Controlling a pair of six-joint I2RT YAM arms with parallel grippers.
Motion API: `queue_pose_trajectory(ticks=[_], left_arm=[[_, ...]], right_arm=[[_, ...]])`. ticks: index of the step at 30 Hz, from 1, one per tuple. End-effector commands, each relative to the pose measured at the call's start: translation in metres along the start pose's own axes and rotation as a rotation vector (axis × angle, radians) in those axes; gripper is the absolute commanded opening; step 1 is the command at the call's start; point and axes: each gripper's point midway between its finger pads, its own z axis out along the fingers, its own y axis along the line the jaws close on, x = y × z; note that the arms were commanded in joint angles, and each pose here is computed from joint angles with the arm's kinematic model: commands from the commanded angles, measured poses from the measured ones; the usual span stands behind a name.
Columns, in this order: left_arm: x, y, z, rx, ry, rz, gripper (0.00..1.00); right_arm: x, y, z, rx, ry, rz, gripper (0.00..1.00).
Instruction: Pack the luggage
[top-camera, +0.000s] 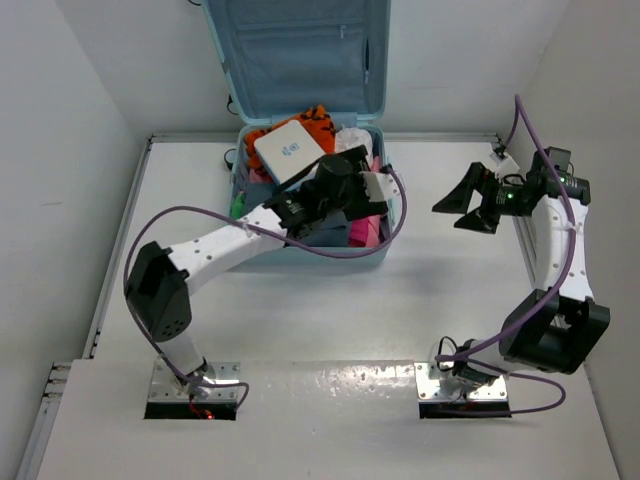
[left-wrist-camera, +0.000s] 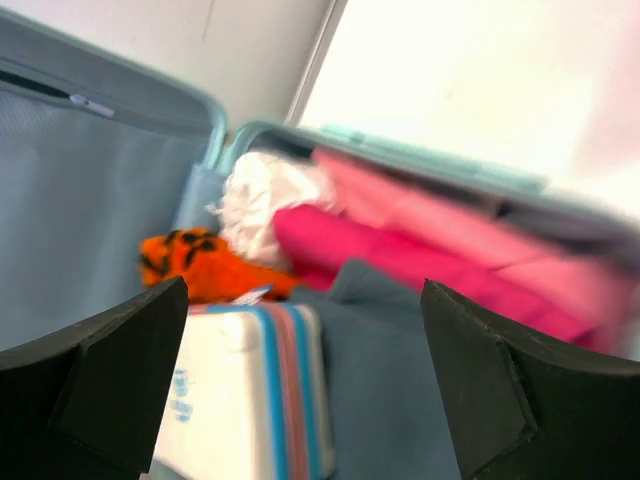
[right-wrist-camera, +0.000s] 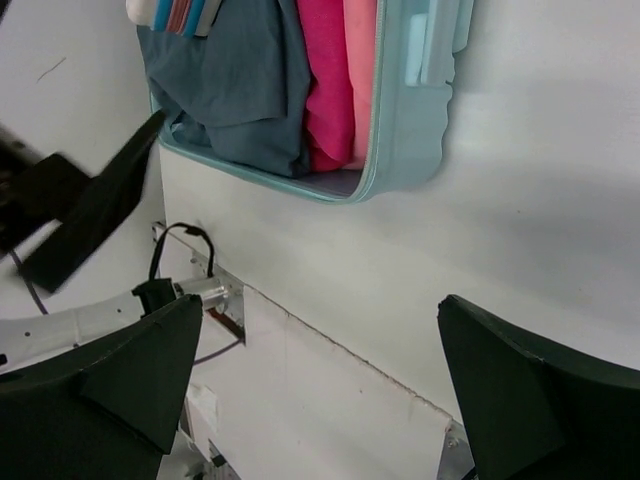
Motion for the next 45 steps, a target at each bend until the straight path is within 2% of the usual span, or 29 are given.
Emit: queue_pose_trajectory(ticks=[1,2,3,4,6,7,9,10,13,14,17,19,21,23,24,25,28,30,32,34,35,37,38,39,45], left_arm=[[-0.066,0.02,-0.042,0.065,-0.156,-0.339,1.0],[-0.068,0.031,-0.047,0.056,-0.148,-0.395,1.0],[-0.061,0.051,-0.051,0.015,-0.125,-0.511,1.0],[-0.068,0.078,-0.061,-0.029,-0.145,-0.57,1.0],[-0.051,0.112,-0.077,-0.102,-0.111,-0.718,1.0],[-0.022,0.152,-0.088,-0.203,-0.094,-0.78,1.0],[0.007,0.187,-0.107,-0.306,-0.093,-0.896,1.0],[0.039,0.218,-0.123,-0.387,-0.077,-0.936,0.93],[0.088,0.266,-0.153,-0.505,-0.072,-0.995,0.83],[0.096,0.278,-0.157,-0.523,-0.085,-1.008,0.75],[0.12,0.319,-0.157,-0.565,-0.18,-0.964,0.62],[0.14,0.334,-0.152,-0.564,-0.229,-1.01,0.55],[0.169,0.346,-0.129,-0.538,-0.296,-1.061,0.52],[0.178,0.35,-0.117,-0.404,-0.405,-1.131,0.56],[0.173,0.361,-0.114,-0.377,-0.499,-1.087,0.59],[0.204,0.35,-0.083,-0.328,-0.489,-1.184,0.61],[0.214,0.376,-0.068,-0.317,-0.577,-1.217,0.64],[0.23,0.399,-0.058,-0.403,-0.631,-1.204,0.64],[0.219,0.406,-0.045,-0.438,-0.646,-1.047,0.66],[0.214,0.411,-0.034,-0.448,-0.662,-0.987,0.66],[0.198,0.423,-0.039,-0.472,-0.713,-0.961,0.66],[0.21,0.412,-0.022,-0.465,-0.695,-0.955,0.66],[0.204,0.404,-0.018,-0.43,-0.701,-0.947,0.64],[0.22,0.391,-0.006,-0.411,-0.67,-0.972,0.62],[0.209,0.378,-0.001,-0.369,-0.669,-0.975,0.57]], right_arm=[[-0.011,0.012,-0.003,-0.031,-0.03,-0.07,1.0],[-0.012,0.01,-0.003,-0.015,-0.033,-0.082,1.0],[-0.011,0.014,-0.001,-0.009,-0.028,-0.102,1.0],[-0.019,0.01,0.001,0.022,-0.059,-0.133,1.0],[-0.029,0.01,0.003,0.073,-0.12,-0.183,1.0],[-0.031,0.013,0.005,0.082,-0.136,-0.19,0.98],[-0.048,0.012,0.004,0.111,-0.221,-0.205,0.98],[-0.053,0.013,0.007,0.117,-0.241,-0.22,0.97],[-0.063,0.018,0.008,0.13,-0.295,-0.232,0.97],[-0.07,0.017,0.008,0.14,-0.323,-0.245,0.97],[-0.072,0.016,0.013,0.175,-0.324,-0.258,0.97],[-0.071,0.014,0.015,0.191,-0.32,-0.266,0.97],[-0.07,0.011,0.012,0.217,-0.33,-0.285,0.97],[-0.067,0.002,0.013,0.246,-0.321,-0.289,0.97],[-0.067,0.001,0.012,0.249,-0.32,-0.31,0.97],[-0.066,-0.002,0.014,0.253,-0.314,-0.311,0.97],[-0.062,-0.017,0.023,0.262,-0.285,-0.316,0.97],[-0.063,-0.023,0.031,0.252,-0.276,-0.32,0.97],[-0.064,-0.028,0.039,0.242,-0.256,-0.308,0.97],[-0.067,-0.036,0.044,0.246,-0.234,-0.319,0.97],[-0.069,-0.036,0.046,0.247,-0.23,-0.323,0.97],[-0.074,-0.046,0.054,0.255,-0.204,-0.32,0.97],[-0.078,-0.048,0.053,0.259,-0.207,-0.314,0.97],[-0.085,-0.05,0.055,0.259,-0.211,-0.311,0.97],[-0.093,-0.064,0.06,0.269,-0.211,-0.272,0.97]])
